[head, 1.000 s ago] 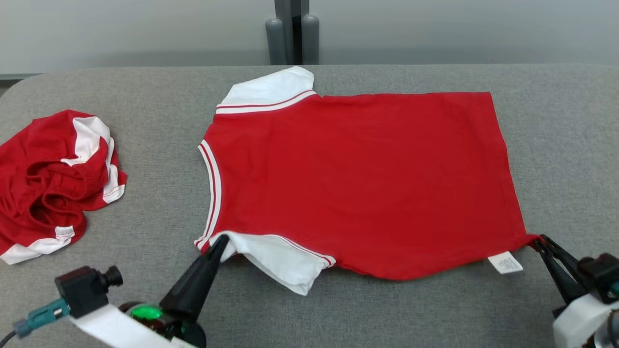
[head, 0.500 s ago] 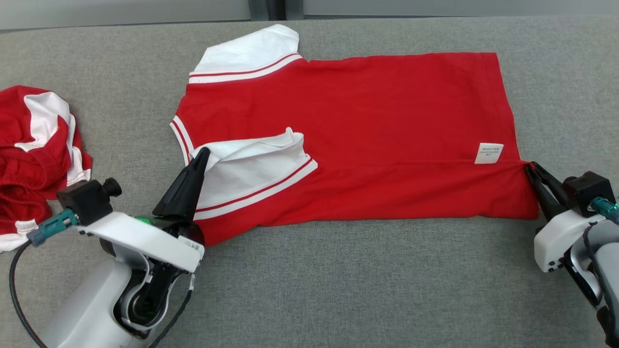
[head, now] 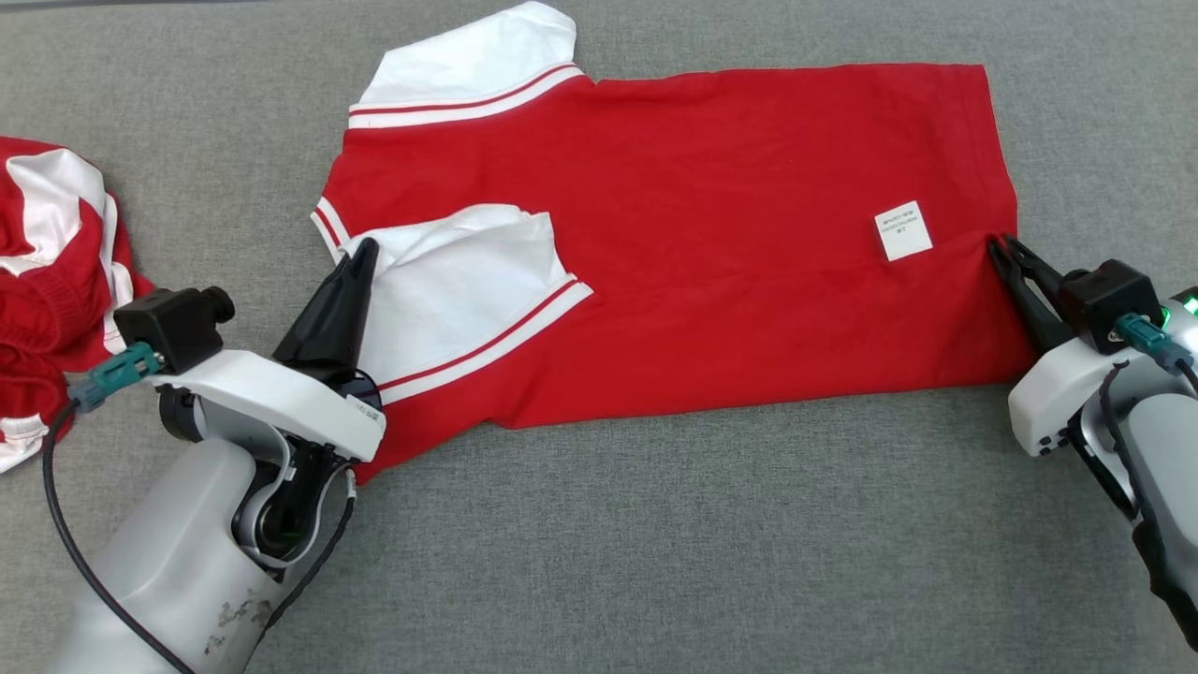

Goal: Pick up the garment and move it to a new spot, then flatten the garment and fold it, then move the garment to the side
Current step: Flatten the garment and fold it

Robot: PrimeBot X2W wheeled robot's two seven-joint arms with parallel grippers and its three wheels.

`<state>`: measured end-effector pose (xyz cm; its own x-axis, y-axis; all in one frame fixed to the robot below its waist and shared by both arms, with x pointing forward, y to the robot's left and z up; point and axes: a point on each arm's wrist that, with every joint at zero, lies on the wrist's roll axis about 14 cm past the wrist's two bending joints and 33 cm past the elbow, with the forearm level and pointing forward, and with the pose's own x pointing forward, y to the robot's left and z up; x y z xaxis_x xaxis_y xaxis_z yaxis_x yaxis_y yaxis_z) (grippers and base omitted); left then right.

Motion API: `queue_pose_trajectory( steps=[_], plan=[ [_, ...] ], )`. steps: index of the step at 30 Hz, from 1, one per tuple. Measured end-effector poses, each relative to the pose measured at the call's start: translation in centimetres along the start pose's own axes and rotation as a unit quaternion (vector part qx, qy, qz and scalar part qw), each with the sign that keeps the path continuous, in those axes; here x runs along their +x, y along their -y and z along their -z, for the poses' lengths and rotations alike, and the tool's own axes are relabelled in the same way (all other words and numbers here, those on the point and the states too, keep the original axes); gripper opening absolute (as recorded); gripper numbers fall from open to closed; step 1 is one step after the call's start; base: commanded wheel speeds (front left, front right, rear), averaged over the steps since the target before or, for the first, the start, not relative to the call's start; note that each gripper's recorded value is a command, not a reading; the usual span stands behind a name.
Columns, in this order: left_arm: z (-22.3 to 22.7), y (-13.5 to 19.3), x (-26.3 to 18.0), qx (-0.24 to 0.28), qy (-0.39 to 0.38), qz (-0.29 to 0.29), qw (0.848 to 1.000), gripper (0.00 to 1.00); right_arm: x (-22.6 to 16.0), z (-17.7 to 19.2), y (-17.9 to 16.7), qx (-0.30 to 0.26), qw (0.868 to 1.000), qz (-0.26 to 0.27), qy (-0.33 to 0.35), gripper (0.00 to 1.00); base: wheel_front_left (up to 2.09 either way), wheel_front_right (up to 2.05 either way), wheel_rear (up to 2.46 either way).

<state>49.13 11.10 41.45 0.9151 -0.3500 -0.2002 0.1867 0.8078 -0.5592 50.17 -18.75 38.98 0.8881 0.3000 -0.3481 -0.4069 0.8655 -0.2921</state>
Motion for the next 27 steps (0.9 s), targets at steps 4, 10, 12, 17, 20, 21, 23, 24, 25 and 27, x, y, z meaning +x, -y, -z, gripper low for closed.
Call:
queue_pose_trajectory(
  steps=[4,10,12,17,20,21,23,24,25,27],
  plan=[
    [0.0,-0.2,0.1,-0.006,0.006,-0.011,1.000,1.00,0.0,-2.1,0.9,0.008,0.999,0.016,0.035,1.00,0.00,0.00,0.00],
    [3.3,0.4,-2.8,-0.070,-0.028,-0.032,0.997,1.00,-2.8,-3.6,2.6,0.039,0.994,0.063,0.083,1.00,0.00,0.00,0.00],
    [4.6,0.5,-4.1,-0.082,-0.052,-0.046,0.994,1.00,-3.7,-2.7,2.6,0.046,0.993,0.072,0.077,1.00,0.00,0.00,0.00],
    [5.7,0.0,-7.1,-0.092,-0.078,-0.091,0.989,1.00,-5.2,-0.9,1.6,0.065,0.993,0.079,0.060,1.00,0.00,0.00,0.00],
    [5.4,-0.9,-8.2,-0.072,-0.077,-0.121,0.987,1.00,-5.7,-0.3,1.1,0.069,0.993,0.078,0.051,1.00,0.00,0.00,0.00],
    [5.3,-1.1,-8.5,-0.063,-0.076,-0.130,0.987,1.00,-5.7,-0.2,1.0,0.071,0.993,0.079,0.051,1.00,0.00,0.00,0.00],
    [5.2,-1.6,-9.0,-0.042,-0.077,-0.146,0.985,1.00,-5.9,0.0,0.8,0.073,0.993,0.078,0.048,1.00,0.00,0.00,0.00],
    [5.1,-1.8,-9.3,-0.031,-0.078,-0.152,0.985,1.00,-5.9,0.0,0.7,0.073,0.993,0.078,0.048,1.00,0.00,0.00,0.00],
    [5.1,-1.8,-9.4,-0.018,-0.078,-0.155,0.985,1.00,-5.9,0.0,0.6,0.074,0.993,0.078,0.048,1.00,0.00,0.00,0.00],
    [5.0,-1.9,-9.7,-0.003,-0.080,-0.161,0.984,1.00,-6.0,0.0,0.6,0.075,0.993,0.079,0.047,1.00,0.00,0.00,0.00]
  ],
)
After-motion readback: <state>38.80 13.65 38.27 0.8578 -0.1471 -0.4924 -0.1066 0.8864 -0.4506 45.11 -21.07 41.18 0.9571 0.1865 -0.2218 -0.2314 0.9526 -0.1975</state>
